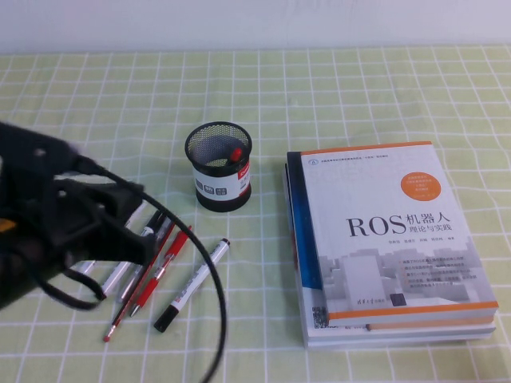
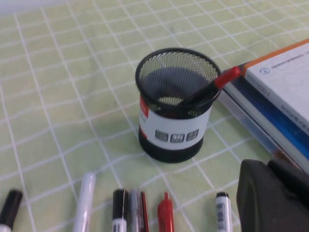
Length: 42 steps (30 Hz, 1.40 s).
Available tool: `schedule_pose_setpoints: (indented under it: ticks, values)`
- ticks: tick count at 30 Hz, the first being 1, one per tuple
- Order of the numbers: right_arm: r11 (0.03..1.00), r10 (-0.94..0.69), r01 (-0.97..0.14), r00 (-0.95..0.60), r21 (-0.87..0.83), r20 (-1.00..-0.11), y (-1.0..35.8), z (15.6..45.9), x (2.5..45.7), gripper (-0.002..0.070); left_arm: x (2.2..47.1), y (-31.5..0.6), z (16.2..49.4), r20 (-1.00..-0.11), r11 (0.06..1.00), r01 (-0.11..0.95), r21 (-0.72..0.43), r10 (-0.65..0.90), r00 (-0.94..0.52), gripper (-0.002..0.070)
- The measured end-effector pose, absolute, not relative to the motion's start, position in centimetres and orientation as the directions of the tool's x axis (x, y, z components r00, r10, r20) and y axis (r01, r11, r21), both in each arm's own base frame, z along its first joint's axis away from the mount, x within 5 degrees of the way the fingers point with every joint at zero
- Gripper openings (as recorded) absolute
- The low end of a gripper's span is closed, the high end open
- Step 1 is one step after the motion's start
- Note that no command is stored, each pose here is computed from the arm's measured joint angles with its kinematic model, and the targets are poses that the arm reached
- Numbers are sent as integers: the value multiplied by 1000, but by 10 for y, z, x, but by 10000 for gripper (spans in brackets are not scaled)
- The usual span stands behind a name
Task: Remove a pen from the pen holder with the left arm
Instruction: Pick up the pen from the pen holder
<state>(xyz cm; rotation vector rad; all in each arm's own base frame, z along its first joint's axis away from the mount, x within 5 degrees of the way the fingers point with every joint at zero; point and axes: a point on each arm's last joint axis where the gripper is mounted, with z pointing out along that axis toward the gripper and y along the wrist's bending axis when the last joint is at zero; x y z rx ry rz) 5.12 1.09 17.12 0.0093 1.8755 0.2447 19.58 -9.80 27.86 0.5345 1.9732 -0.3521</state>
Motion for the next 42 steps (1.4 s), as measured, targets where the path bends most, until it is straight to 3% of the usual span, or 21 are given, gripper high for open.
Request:
schedule_pose_setpoints:
  ticks: [4, 7, 14, 16, 28, 32, 42]
  values:
    - [978, 129, -116, -315, 173, -940, 11, 171, 51, -12, 197, -125, 275, -904, 797, 574, 186, 368, -218, 12]
    - [978, 129, -116, -315, 173, -940, 11, 171, 51, -12, 200, -141, 268, -892, 755, 595, 275, 431, -134, 74]
    - [978, 129, -116, -315, 173, -940, 11, 171, 51, -13, 219, -161, 246, -899, 748, 587, 308, 431, -78, 386]
    - [978, 129, -116, -315, 173, -940, 11, 171, 51, -13, 225, -165, 241, -902, 749, 576, 327, 429, -45, 421]
    - [978, 129, -116, -315, 173, -940, 11, 171, 51, -12, 254, -184, 208, -905, 766, 487, 419, 398, 152, 451]
    - [978, 129, -116, -315, 173, -940, 11, 171, 51, -13, 259, -190, 196, -909, 761, 508, 404, 395, 130, 451]
    - [978, 129, -116, -315, 173, -940, 11, 171, 51, -12, 287, -198, 201, -922, 786, 487, 382, 362, 139, 451]
